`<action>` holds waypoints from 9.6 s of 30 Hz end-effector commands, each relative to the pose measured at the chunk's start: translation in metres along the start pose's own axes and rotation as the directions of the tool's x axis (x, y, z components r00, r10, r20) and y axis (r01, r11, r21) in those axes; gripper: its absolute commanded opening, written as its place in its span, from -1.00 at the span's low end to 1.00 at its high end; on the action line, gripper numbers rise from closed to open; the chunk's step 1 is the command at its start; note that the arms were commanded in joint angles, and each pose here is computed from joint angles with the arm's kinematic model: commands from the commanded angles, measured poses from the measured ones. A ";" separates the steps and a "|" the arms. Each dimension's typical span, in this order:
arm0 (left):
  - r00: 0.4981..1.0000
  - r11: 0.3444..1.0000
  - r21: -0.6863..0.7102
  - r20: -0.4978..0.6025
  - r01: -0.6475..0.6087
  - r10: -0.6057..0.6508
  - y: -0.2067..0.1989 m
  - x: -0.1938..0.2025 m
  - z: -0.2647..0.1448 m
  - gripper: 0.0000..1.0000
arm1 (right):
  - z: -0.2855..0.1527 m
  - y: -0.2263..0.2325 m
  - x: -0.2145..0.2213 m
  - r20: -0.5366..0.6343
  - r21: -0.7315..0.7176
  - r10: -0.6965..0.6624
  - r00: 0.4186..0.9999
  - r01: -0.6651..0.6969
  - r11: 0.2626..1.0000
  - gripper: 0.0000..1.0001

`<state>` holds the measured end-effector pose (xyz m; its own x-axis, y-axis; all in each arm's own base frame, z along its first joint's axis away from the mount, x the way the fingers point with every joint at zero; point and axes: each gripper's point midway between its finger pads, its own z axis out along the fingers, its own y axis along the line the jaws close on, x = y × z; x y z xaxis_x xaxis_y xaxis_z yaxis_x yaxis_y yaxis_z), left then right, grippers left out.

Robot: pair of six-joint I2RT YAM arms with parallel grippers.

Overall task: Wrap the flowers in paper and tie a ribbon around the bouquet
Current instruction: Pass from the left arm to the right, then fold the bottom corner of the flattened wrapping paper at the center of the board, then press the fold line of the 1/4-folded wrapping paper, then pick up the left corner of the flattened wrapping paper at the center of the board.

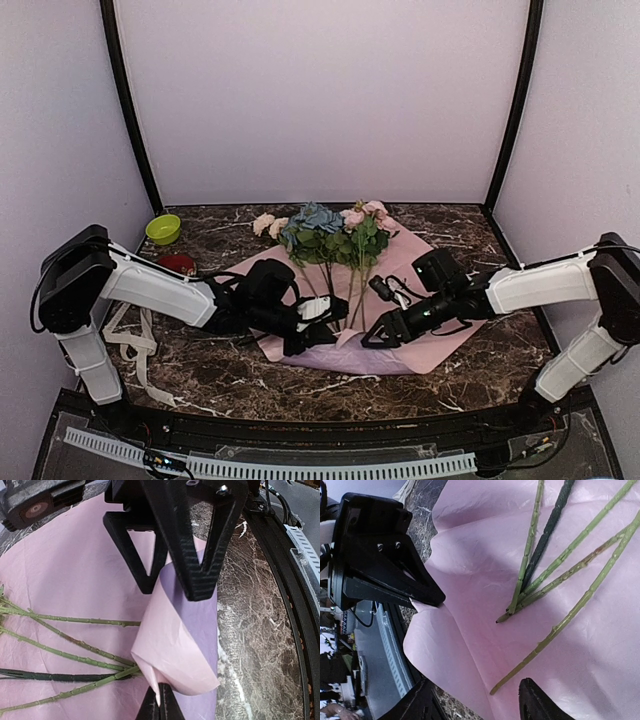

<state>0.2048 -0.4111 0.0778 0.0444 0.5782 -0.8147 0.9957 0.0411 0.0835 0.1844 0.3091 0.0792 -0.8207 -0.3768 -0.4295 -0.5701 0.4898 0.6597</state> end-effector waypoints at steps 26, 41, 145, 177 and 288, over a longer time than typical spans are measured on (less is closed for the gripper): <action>0.961 0.945 -0.232 -0.102 0.228 -0.257 0.029 0.048 -0.040 0.32 | 0.016 -0.039 -0.044 0.044 0.049 0.053 0.998 -0.055 0.997 -1.00; 0.843 0.852 -0.478 -0.351 0.213 -0.407 0.038 0.125 -0.049 0.25 | 0.021 -0.071 -0.038 0.047 0.191 0.139 0.989 -0.145 0.971 -1.00; 0.813 0.825 -0.260 -0.183 0.503 -0.553 0.013 0.028 -0.023 -0.58 | 0.000 -0.084 0.072 -0.062 0.589 0.434 0.899 -0.318 0.743 -1.00; 0.606 0.761 -0.379 -0.460 0.527 -0.649 -0.032 0.155 -0.039 -0.65 | -0.105 -0.110 0.152 0.019 0.928 0.604 0.797 -0.238 0.285 -1.00; -0.007 -0.077 -0.246 0.274 0.966 -0.962 0.032 0.171 -0.118 0.17 | 0.123 0.043 -0.058 -0.060 0.167 0.192 0.980 -0.180 0.969 -1.00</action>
<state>0.2522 -0.2202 0.0339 -0.9074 -0.2792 -0.3140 0.0044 0.7410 -0.6715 0.2106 0.4265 0.0505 -0.9289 -0.2707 -0.2526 -0.3682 0.7465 0.5543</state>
